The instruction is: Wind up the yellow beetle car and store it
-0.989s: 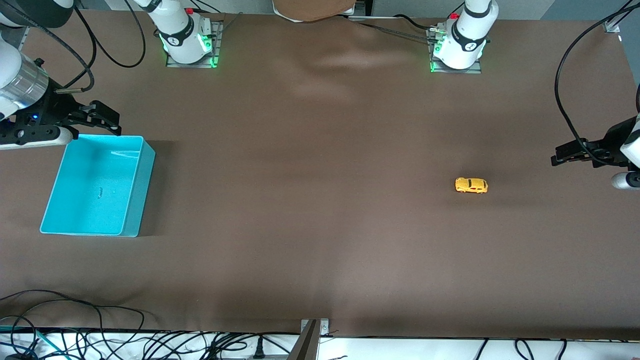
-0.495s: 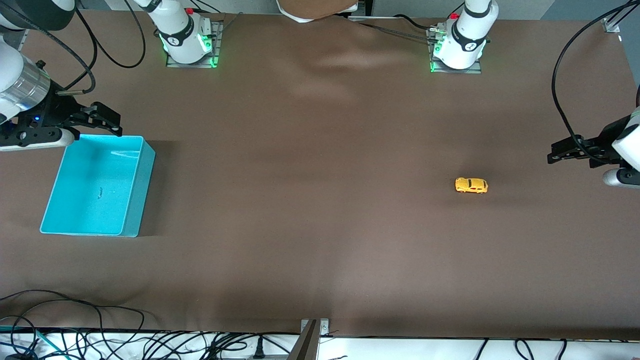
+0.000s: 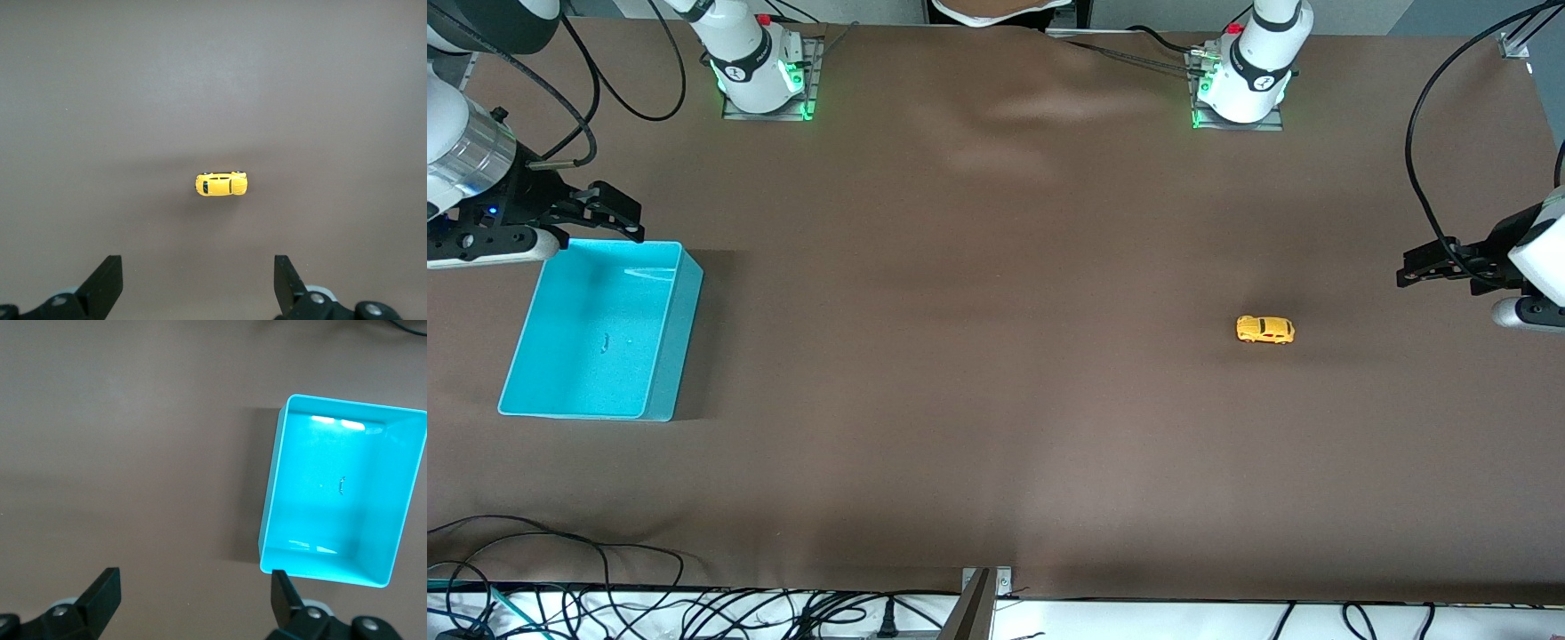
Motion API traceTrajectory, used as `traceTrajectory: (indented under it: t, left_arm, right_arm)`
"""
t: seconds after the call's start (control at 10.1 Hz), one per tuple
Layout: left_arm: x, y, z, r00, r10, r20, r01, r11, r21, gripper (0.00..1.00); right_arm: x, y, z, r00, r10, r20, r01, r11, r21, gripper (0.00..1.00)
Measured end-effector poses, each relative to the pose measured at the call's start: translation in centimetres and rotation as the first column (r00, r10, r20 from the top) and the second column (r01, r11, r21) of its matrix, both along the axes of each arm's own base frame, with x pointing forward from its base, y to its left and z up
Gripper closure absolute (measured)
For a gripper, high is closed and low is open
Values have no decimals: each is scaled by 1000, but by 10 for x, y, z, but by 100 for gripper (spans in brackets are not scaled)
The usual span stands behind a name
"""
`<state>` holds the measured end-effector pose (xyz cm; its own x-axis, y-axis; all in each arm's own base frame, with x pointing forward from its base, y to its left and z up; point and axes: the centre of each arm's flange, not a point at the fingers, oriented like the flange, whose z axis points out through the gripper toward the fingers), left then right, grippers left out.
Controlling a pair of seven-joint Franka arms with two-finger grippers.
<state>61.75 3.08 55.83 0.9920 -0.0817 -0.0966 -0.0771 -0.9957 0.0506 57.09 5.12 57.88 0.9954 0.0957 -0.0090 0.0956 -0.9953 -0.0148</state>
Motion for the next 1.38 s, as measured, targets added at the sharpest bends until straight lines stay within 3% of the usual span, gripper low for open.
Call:
traceTrajectory:
  t: [1.38]
  left_arm:
    - [0,3,0,1000,2,0,-2,1000,0,0]
  right_arm:
    - [2,0,-4,1000,0,-6,0,1000,0,0]
